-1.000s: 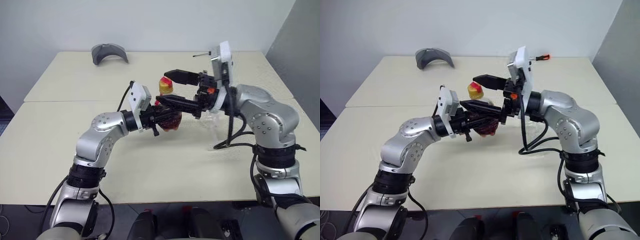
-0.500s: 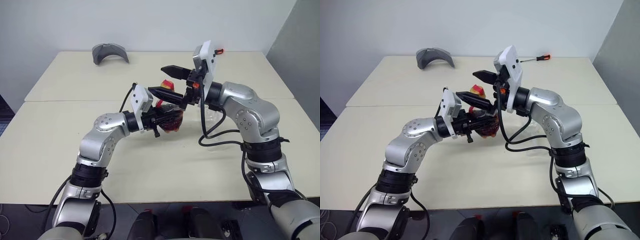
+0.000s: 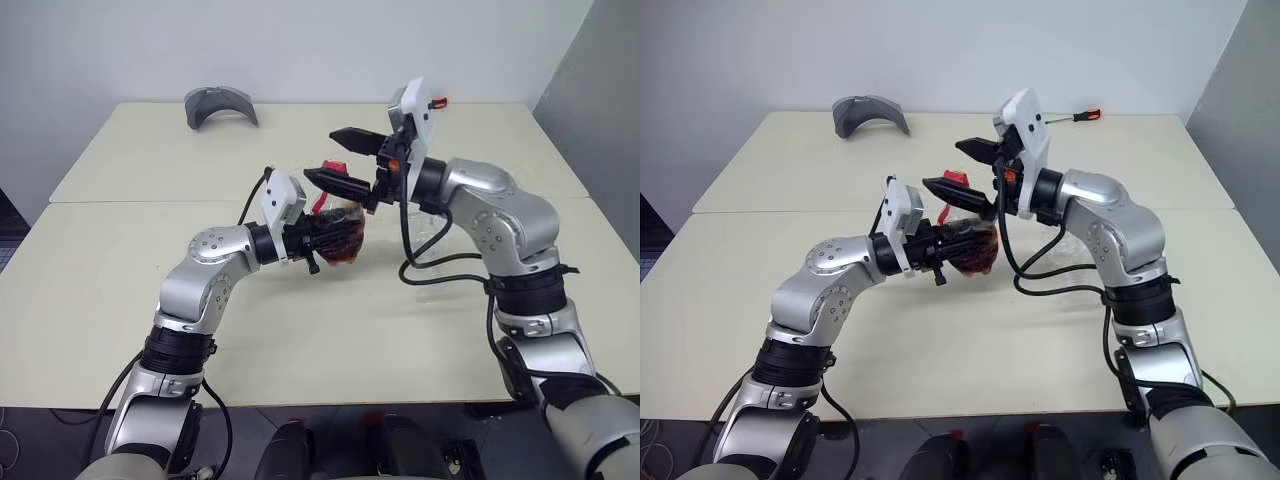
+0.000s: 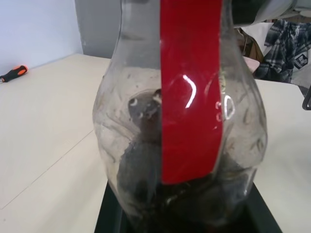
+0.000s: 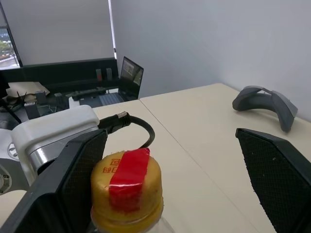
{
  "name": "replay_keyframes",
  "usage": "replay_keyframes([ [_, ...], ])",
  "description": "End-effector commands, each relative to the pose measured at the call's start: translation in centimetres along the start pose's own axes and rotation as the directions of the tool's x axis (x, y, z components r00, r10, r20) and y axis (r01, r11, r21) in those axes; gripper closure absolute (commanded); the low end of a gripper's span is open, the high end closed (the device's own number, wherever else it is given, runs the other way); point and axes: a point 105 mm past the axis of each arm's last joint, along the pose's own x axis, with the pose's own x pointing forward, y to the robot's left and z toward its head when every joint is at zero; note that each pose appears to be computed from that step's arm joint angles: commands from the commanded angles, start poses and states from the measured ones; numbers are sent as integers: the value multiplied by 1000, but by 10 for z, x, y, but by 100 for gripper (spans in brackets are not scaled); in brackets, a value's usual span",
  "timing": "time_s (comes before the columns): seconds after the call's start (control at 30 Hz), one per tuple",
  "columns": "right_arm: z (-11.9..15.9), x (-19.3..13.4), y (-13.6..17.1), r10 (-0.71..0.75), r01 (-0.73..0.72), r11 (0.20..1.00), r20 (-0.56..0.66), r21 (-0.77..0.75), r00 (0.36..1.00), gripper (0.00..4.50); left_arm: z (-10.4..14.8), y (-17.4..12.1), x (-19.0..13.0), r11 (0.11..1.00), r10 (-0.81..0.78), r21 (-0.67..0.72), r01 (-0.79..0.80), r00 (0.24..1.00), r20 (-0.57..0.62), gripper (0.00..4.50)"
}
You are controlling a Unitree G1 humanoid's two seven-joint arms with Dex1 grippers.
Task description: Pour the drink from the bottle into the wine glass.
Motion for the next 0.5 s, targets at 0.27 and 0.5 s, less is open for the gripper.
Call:
replay_keyframes([
  [0.27, 14, -48, -39, -181, 180, 983, -16, -44, 983, 0, 25, 3, 0, 997, -11, 76, 6, 997, 76, 369],
  [0.5, 5, -62, -47, -201, 197, 978, -60, -73, 978, 0, 24, 2, 0, 997, -17, 80, 11, 997, 75, 371],
])
